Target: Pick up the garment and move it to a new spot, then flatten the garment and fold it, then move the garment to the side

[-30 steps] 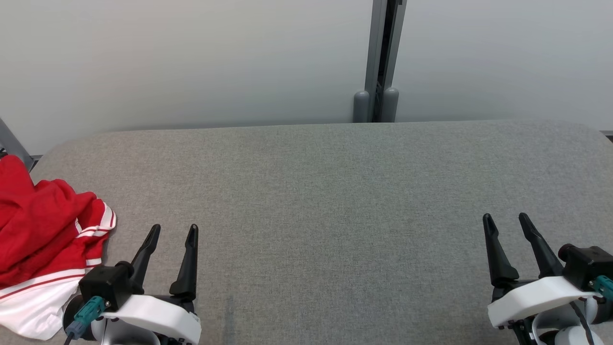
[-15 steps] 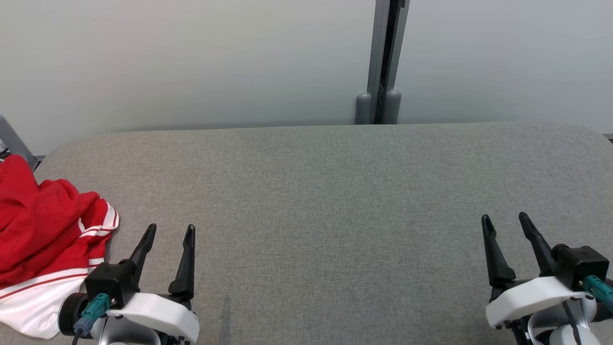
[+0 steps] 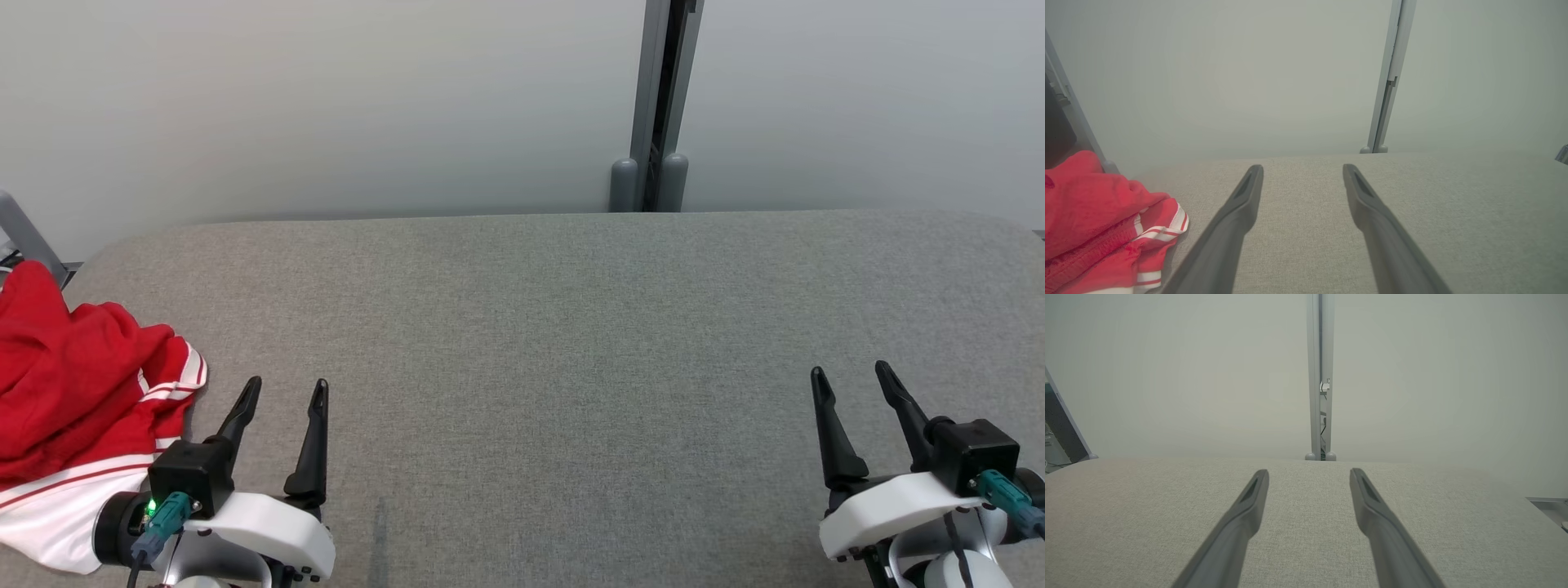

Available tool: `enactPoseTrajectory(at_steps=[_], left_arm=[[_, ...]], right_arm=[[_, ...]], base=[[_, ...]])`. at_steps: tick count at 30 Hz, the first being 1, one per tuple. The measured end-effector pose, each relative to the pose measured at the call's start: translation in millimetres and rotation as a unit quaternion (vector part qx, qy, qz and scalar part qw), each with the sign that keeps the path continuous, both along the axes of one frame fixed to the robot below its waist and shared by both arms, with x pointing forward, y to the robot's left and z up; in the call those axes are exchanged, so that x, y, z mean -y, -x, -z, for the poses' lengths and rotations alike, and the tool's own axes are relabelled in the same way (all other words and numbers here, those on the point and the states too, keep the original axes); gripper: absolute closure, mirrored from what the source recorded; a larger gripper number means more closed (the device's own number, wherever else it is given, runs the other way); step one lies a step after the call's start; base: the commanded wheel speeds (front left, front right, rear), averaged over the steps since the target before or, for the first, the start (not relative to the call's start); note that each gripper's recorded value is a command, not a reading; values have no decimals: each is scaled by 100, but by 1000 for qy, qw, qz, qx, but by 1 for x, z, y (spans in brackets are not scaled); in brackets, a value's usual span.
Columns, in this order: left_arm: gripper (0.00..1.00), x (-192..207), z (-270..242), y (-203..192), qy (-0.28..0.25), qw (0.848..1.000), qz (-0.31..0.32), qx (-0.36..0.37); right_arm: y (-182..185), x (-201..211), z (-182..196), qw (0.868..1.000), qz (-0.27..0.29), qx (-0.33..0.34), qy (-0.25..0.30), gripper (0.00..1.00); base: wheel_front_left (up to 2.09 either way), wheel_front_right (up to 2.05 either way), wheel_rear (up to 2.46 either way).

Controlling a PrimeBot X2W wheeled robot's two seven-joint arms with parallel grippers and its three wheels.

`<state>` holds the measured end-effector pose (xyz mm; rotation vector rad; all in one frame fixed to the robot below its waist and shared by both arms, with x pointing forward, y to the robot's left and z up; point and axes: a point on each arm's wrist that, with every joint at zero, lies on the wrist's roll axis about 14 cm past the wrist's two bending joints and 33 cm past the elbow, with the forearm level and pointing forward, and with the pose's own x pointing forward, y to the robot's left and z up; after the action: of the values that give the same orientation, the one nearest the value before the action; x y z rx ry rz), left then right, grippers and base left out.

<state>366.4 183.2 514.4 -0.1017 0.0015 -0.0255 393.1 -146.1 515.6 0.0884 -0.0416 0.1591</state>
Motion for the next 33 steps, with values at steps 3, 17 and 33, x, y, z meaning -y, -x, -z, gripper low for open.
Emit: enactPoseTrajectory(at_steps=[3,17,33], left_arm=[[0,-1,1,0,-5,1000,-1,0],[0,-2,1,0,2,1000,-2,-1],[0,-56,-11,20,14,995,-93,23]], right_arm=[[-2,-3,-2,1000,-4,4,4,0],[-2,-1,1,1000,-1,-2,-4,0],[-26,-66,-6,996,-89,8,0,0]], base=[[0,0,0],[0,0,0],[0,0,0]])
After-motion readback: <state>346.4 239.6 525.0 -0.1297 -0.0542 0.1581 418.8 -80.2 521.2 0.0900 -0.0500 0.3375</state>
